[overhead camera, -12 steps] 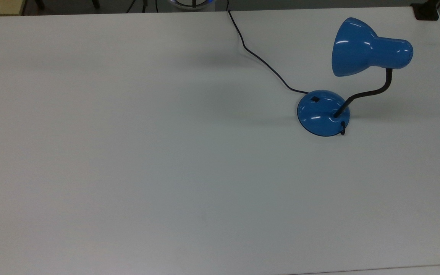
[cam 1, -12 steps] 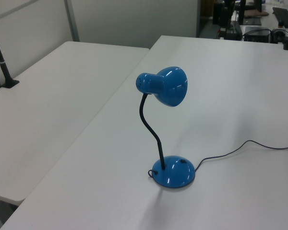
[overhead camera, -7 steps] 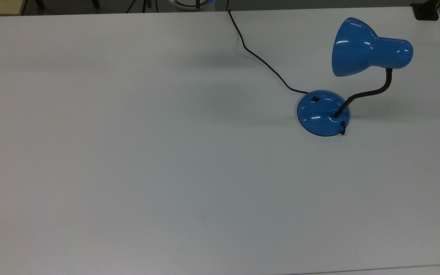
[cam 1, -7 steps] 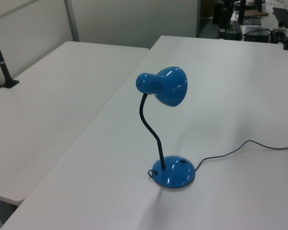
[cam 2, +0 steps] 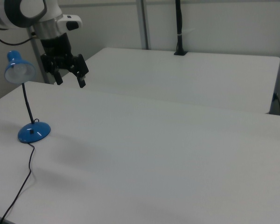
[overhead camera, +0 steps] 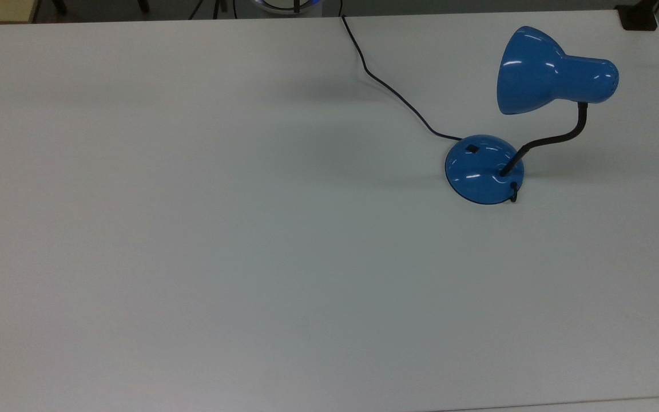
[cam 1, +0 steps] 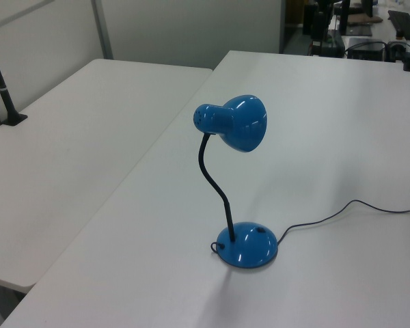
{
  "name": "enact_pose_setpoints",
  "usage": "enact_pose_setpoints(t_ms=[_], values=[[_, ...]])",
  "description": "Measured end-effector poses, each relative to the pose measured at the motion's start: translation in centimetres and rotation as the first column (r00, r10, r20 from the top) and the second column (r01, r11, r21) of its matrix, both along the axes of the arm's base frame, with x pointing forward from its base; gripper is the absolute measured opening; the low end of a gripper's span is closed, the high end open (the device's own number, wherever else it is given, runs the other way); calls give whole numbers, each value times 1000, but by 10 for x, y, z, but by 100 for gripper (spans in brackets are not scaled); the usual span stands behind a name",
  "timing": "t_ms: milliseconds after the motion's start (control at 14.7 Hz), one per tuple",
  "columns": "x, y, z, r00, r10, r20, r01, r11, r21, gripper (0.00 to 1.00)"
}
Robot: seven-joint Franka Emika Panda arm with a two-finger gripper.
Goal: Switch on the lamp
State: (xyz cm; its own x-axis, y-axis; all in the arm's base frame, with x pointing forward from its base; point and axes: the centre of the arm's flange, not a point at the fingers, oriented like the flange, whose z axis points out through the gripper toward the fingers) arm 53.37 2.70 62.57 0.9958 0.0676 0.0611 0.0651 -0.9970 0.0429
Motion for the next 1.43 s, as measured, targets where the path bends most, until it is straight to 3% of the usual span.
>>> enact_pose_setpoints(t_ms=[407, 611, 950, 1018, 1154, 1425], values=[[7, 7, -15, 999, 18, -27, -18, 1000, 0, 100], [11, 31, -26, 989, 138, -52, -138, 990, -1, 100], [12, 105, -70, 941, 310, -135, -312, 950, 9, 96], [12, 120, -87, 929, 335, -155, -337, 941, 13, 91], [10, 140, -107, 925, 339, -172, -336, 941, 47, 71], [-3, 193, -145, 960, 223, -171, -216, 975, 57, 26]])
